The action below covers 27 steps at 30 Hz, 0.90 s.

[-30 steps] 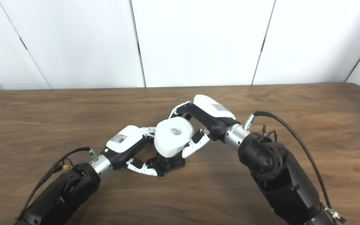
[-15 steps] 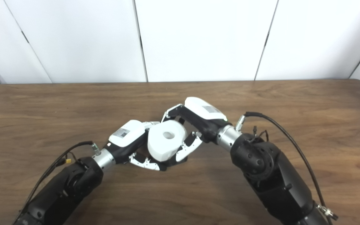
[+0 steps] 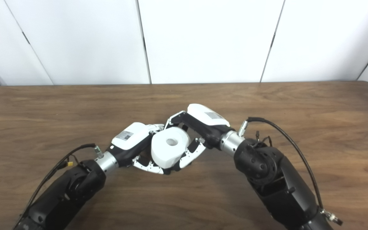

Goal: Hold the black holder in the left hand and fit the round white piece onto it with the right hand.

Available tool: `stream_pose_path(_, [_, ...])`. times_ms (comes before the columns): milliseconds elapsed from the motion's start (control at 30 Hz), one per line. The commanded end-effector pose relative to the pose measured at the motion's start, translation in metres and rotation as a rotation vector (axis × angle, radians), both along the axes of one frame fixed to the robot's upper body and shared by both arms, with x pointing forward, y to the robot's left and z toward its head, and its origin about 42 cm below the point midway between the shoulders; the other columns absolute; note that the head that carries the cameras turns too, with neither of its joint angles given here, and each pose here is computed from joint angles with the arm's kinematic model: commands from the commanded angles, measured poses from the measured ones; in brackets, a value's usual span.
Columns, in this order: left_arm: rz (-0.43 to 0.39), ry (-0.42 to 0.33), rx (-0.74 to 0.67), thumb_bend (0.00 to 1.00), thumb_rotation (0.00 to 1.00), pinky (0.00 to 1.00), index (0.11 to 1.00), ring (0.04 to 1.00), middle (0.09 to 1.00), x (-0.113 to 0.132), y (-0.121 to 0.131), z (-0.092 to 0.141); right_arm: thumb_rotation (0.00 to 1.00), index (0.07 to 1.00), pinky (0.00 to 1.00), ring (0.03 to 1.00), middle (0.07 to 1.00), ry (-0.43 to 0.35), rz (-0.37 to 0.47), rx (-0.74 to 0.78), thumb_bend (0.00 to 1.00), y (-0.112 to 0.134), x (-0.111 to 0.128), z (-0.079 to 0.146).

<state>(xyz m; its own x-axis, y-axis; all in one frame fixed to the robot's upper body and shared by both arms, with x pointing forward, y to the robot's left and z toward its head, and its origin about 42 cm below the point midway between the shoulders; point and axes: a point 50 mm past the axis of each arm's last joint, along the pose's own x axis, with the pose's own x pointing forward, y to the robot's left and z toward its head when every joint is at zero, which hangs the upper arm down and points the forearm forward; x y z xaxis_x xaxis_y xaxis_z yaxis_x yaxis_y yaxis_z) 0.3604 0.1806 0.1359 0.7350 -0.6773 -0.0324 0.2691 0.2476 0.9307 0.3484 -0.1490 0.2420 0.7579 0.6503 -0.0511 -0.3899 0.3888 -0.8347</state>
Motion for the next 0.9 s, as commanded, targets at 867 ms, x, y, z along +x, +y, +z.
stream_pose_path(867, [-0.023, 0.070, 0.091, 0.52, 0.07, 0.82, 0.485, 0.879, 0.837, -0.008, -0.007, -0.016, 0.14, 0.480, 0.64, 0.755, 0.723, -0.086, 0.098, -0.099, 0.52, 0.011, 0.009, 0.023])
